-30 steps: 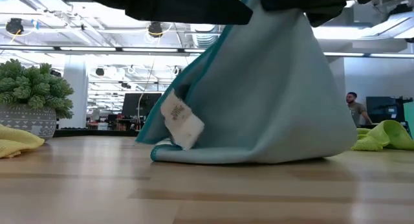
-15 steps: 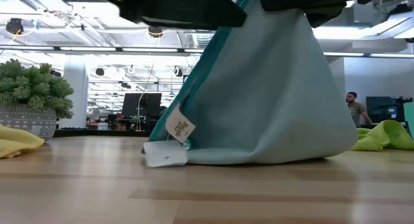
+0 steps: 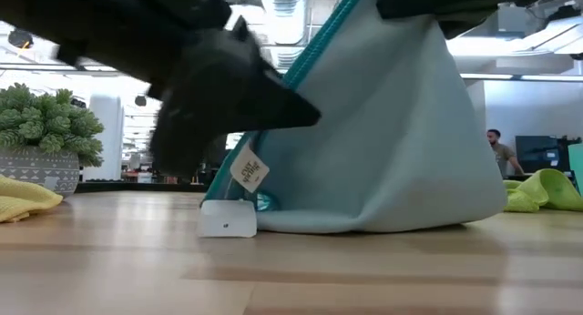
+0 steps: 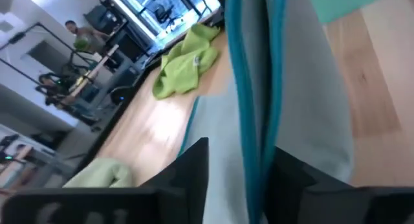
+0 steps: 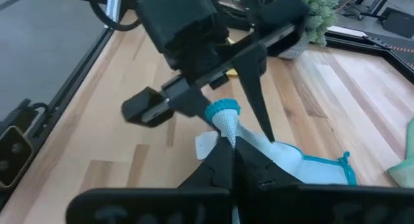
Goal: Fold microfiber towels
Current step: Fold the blue microfiber cloth
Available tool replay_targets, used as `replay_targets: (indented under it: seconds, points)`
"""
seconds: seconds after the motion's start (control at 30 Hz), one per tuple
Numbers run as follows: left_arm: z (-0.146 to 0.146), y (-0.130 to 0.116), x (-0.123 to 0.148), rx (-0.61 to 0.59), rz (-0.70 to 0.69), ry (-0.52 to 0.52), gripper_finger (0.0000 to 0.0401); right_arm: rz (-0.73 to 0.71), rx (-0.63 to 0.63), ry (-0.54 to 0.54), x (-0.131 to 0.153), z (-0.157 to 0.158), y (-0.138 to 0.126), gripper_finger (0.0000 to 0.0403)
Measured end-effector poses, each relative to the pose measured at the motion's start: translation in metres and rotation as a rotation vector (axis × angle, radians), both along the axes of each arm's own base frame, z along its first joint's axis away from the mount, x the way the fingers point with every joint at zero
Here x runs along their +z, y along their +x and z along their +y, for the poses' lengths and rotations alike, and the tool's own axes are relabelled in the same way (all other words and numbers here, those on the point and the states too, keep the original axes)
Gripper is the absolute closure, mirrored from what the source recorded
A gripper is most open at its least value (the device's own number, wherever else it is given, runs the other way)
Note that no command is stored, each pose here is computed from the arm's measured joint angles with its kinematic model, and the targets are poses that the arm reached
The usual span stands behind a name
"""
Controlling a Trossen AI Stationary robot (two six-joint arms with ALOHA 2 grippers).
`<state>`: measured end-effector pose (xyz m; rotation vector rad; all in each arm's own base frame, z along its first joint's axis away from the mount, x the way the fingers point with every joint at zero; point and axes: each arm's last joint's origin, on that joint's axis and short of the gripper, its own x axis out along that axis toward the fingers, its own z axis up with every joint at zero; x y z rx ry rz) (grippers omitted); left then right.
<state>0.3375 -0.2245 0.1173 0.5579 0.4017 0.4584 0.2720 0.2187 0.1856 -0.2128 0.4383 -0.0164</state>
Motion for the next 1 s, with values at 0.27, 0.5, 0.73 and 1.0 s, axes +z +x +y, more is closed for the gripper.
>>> replay_targets:
  seconds: [0.27,0.5,0.73,1.0]
  points:
    - [0.003,-0.016,-0.015,0.057,0.082,-0.020,0.0377,0.006,0.027,-0.006,-0.001,0.007,-0.006,0.0389]
    - [0.002,-0.019,-0.014,0.056,0.096,0.004,0.0397,0.045,0.053,-0.030,-0.004,0.009,-0.011,0.0370]
    - [-0.013,-0.013,0.017,-0.083,0.205,-0.077,0.0399,0.140,0.117,-0.050,-0.011,0.012,-0.020,0.0347]
    - [-0.019,0.019,0.078,-0.131,0.378,-0.430,0.0399,0.287,0.083,-0.097,-0.008,0.016,-0.030,0.0251]
